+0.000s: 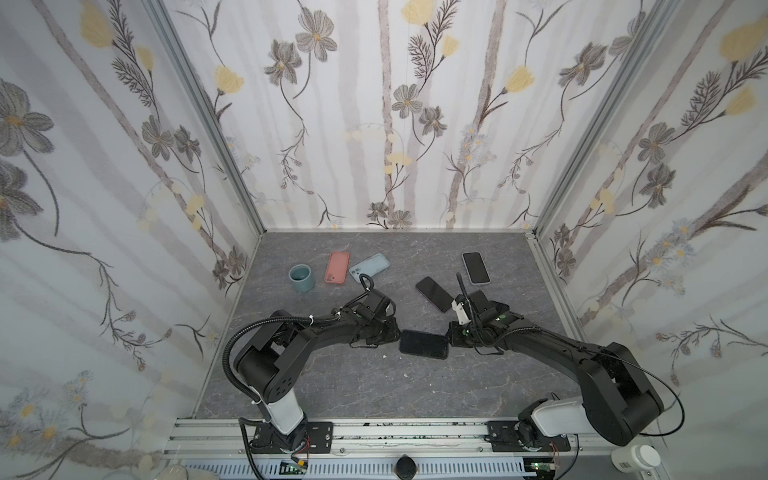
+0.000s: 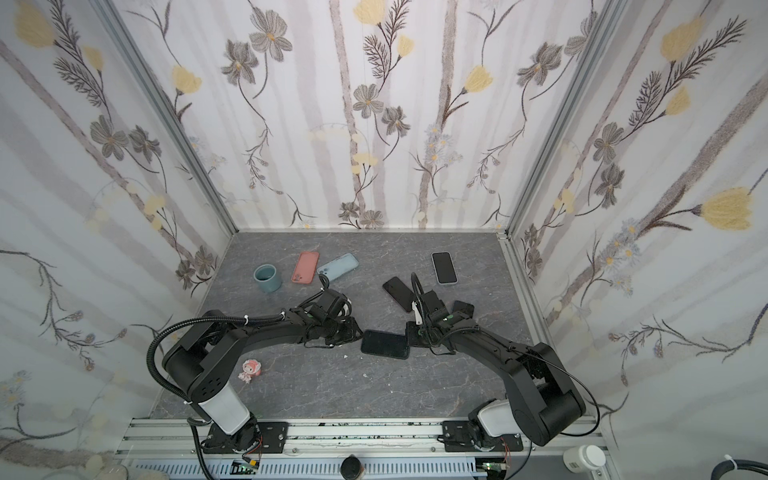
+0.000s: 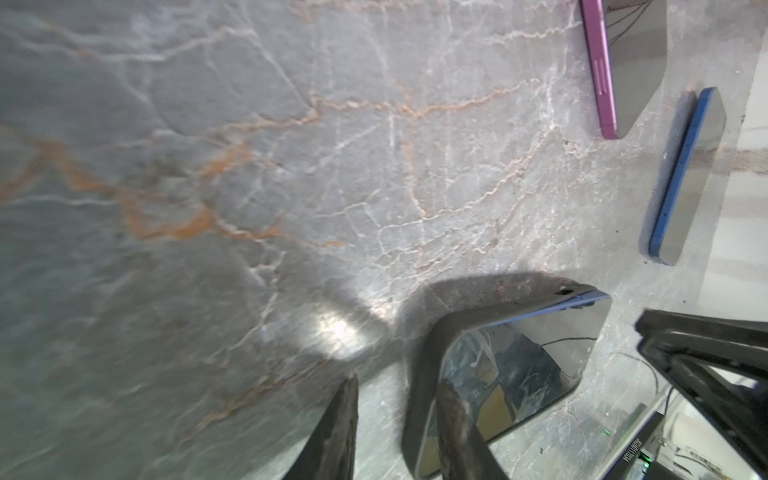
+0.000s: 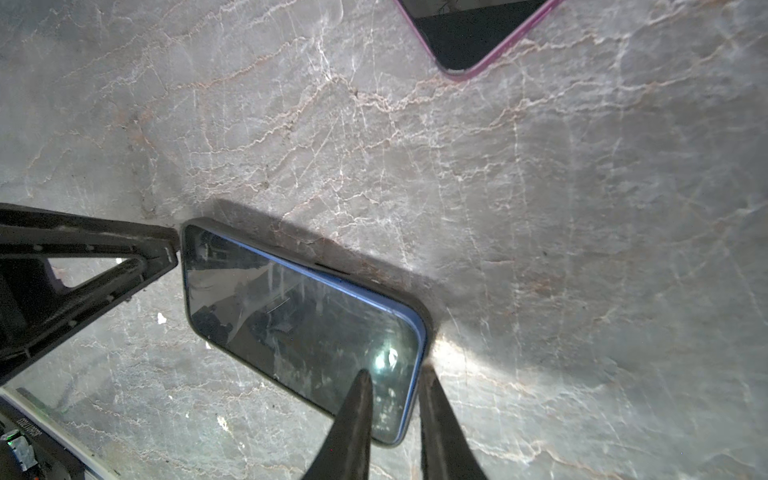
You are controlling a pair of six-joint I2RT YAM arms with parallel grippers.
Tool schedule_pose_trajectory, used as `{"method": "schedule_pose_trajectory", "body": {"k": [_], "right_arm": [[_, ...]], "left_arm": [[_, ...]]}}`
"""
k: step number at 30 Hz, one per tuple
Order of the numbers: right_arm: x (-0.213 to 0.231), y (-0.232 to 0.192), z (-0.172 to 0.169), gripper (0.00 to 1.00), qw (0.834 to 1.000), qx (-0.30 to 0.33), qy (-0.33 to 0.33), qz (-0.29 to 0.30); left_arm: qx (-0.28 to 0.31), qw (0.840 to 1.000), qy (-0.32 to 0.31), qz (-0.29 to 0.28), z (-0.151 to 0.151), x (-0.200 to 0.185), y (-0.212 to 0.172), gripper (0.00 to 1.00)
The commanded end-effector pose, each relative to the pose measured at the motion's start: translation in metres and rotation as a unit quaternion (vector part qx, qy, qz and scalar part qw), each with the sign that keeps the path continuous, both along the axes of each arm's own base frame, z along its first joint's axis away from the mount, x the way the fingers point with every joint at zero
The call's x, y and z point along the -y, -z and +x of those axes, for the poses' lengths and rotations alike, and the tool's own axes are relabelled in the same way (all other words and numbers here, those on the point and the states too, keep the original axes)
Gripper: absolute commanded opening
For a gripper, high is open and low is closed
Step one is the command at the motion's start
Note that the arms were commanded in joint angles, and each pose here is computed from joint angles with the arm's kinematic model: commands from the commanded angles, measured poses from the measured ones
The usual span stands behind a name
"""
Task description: Put the phone into the phone case
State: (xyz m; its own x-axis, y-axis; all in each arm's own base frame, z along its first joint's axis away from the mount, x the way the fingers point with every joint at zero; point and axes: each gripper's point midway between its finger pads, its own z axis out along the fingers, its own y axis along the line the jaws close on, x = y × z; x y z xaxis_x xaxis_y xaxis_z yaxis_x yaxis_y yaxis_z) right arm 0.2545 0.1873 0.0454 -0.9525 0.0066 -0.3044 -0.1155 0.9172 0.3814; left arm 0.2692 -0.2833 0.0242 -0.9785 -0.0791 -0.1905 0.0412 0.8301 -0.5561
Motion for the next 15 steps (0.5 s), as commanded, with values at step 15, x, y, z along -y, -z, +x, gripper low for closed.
{"method": "schedule_pose_trajectory", "body": {"k": [15], "right_arm": [[0.0, 0.019, -0.005, 0.16, 1.0, -0.021, -0.015, -0.009]], "left_arm": [[-0.019, 1.0, 0.004, -0.003, -0.005, 0.006, 0.006, 0.32]]}}
